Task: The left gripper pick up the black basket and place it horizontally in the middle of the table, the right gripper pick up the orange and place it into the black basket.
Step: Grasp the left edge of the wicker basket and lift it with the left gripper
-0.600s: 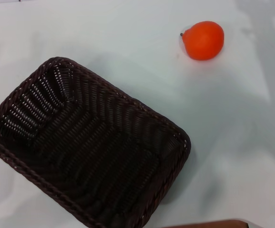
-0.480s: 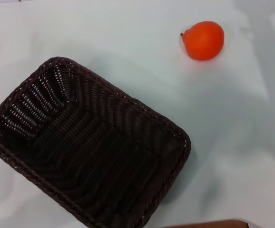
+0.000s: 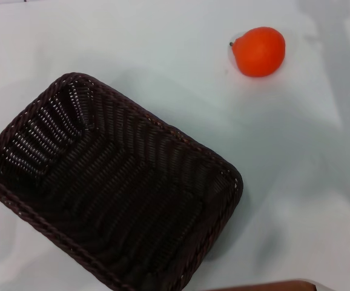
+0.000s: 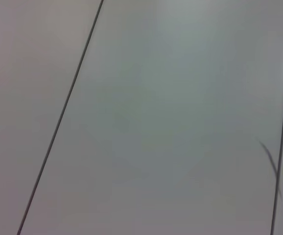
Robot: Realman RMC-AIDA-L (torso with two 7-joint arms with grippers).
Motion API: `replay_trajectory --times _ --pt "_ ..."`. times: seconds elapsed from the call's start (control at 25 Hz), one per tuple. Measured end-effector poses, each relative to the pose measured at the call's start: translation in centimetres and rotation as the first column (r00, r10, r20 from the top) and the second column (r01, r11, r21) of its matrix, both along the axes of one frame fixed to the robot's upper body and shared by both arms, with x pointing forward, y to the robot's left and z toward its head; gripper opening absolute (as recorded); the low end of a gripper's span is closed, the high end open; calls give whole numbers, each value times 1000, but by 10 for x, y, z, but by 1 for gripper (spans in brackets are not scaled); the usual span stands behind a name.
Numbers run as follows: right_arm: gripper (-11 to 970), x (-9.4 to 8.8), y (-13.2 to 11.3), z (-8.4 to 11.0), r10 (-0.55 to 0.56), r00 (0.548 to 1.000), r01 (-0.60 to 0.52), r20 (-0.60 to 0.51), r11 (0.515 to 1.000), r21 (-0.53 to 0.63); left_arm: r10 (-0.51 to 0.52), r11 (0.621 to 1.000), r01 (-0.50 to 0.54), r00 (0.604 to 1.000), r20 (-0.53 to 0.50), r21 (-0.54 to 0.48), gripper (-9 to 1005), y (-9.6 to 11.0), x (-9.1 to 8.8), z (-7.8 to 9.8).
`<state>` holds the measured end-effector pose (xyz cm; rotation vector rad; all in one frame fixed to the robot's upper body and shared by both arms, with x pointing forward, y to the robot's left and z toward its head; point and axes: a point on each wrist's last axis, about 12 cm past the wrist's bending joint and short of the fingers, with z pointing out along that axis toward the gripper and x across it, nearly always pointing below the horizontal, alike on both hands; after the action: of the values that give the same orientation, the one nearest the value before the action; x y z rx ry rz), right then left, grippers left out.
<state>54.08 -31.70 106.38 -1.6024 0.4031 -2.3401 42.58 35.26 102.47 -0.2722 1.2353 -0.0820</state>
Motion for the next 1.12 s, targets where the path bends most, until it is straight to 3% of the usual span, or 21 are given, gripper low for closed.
replay_trajectory --times 0.6,0.88,1.12 --pt "914 -6 -4 -1 -2 1000 2 9 1000 9 -68 998 68 998 -13 -1 782 1 -5 0" --pt "914 -5 -11 6 113 993 -113 24 994 -8 -160 986 160 987 -2 -53 783 16 -13 8" --pt "914 -8 -16 12 165 985 -163 49 985 -54 -157 986 156 988 -9 -60 784 24 -20 9"
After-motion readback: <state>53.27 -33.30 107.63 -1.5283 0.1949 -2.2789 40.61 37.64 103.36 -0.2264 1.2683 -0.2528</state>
